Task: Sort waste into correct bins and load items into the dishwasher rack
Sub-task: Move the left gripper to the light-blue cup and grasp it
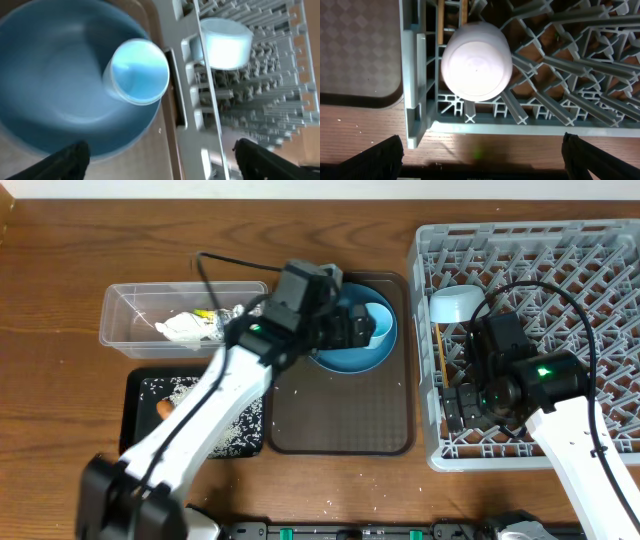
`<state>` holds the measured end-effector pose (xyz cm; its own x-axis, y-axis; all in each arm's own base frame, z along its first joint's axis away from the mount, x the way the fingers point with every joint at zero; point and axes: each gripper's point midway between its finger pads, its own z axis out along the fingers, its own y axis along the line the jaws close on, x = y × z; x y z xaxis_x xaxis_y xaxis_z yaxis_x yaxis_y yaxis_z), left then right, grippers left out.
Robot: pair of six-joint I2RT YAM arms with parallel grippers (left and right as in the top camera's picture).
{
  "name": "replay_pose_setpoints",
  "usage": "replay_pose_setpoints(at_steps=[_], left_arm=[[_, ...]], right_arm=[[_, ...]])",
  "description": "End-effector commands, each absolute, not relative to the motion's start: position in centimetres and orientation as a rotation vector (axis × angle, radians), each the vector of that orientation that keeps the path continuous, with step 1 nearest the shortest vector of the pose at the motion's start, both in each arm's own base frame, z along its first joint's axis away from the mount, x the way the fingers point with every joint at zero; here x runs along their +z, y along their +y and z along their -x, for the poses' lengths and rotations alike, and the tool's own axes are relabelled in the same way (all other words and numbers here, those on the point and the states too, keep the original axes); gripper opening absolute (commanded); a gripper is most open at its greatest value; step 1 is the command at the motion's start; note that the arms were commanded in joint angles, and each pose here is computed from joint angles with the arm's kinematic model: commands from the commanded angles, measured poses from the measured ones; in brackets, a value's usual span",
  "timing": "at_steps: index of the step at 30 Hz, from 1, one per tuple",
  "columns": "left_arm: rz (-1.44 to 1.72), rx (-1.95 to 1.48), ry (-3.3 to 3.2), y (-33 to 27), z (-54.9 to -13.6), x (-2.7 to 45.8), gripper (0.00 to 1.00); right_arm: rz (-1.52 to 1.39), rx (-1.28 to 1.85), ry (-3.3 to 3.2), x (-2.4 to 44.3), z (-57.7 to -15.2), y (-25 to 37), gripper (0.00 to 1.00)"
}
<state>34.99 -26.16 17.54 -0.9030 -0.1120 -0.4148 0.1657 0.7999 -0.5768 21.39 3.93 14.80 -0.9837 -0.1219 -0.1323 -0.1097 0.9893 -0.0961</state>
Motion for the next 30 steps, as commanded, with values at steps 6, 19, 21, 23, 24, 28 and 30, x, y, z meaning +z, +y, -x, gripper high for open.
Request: replay_pose_setpoints(at_steps=[6,19,21,23,24,28,30], left_arm=[[0.081,-0.877,2.595,-28.9,-38.1,11.3,0.76],[0.164,-0.686,2.663,-27.4,-39.4,5.7,0.62],[0.173,-0.662,2.670,-27.1,-39.4,5.3,0.57],[0.173,-0.662,2.671,-27.1,-39.4,5.2,0.53],[0.172,-0.663,2.669,-27.1,-39.5,5.3,0.51],[0.171,-0.669,2.660,-27.2,-39.6,5.4,0.43],[0.171,-0.669,2.661,-27.2,-39.6,5.4,0.38]], right_arm=[[0.184,-0.133,2.998,14.7,-21.3,4.1,0.99],[0.184,-0.133,2.998,14.7,-21.3,4.1,0.99],[0.184,-0.133,2.998,14.7,-21.3,4.1,0.99],[0.184,-0.133,2.998,14.7,-21.3,4.1,0.99],[0.184,-0.133,2.998,14.7,-21.3,4.1,0.99],[0.184,-0.133,2.998,14.7,-21.3,4.1,0.99],[0.184,-0.133,2.998,14.7,-21.3,4.1,0.99]])
